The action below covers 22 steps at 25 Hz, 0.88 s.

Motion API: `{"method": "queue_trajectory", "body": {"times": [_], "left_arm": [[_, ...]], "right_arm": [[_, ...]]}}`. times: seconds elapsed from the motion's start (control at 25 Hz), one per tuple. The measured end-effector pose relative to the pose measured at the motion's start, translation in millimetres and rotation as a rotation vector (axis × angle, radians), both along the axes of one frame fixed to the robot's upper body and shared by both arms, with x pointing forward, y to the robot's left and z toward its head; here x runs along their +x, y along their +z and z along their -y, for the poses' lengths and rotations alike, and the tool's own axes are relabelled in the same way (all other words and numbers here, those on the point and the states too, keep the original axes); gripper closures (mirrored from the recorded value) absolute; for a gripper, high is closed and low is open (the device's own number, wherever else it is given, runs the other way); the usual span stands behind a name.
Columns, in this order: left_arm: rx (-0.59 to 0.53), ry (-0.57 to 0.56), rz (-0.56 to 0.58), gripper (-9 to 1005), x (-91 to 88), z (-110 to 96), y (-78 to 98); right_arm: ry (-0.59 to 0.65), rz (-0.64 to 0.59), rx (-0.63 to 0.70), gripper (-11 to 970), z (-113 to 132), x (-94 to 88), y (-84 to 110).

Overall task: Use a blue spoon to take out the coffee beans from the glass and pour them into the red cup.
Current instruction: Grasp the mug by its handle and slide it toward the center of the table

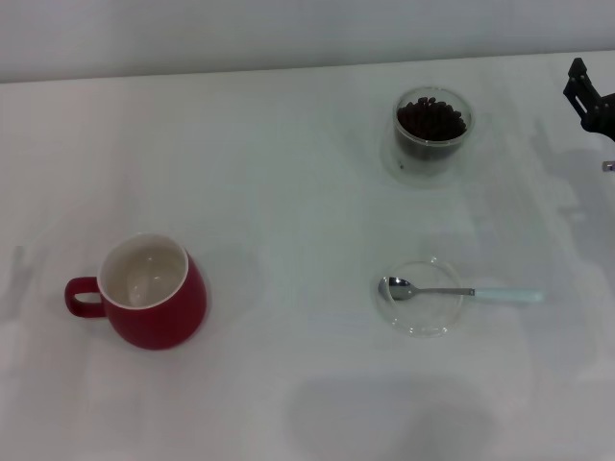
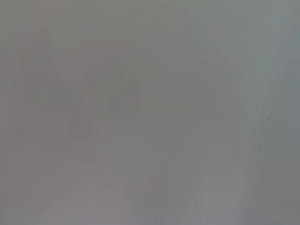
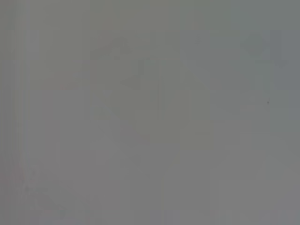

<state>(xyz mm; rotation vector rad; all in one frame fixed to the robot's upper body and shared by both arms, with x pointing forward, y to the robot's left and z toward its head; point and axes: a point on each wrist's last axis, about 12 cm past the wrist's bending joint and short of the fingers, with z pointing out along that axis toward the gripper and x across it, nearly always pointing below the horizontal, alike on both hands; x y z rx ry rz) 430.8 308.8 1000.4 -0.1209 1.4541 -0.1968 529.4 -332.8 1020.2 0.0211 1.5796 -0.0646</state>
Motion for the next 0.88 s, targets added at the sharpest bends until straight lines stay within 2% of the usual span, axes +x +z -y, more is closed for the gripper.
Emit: {"method": "queue_trajectory", "body": {"times": [0.2, 0.56, 0.72, 0.88], "left_arm": [[0.001, 0.015, -0.002, 115, -9.4, -3, -1.8], [0.016, 0.002, -0.008, 116, -11.2, -3, -2.7], [0.084, -0.067, -0.029, 115, -17.3, 0, -6.1], [0.196, -0.136, -0.047, 115, -35.5, -8, -10.1]], "right_arm": [[0.0, -0.001, 0.0, 123, 0, 0.0, -0.2], [0.004, -0.005, -0.002, 125, -1, -0.1, -0.7], [-0.005, -0.006, -0.001, 127, 1, -1.2, -1.2], [-0.016, -0.013, -0.006, 128, 4, -2.0, -2.2]]}}
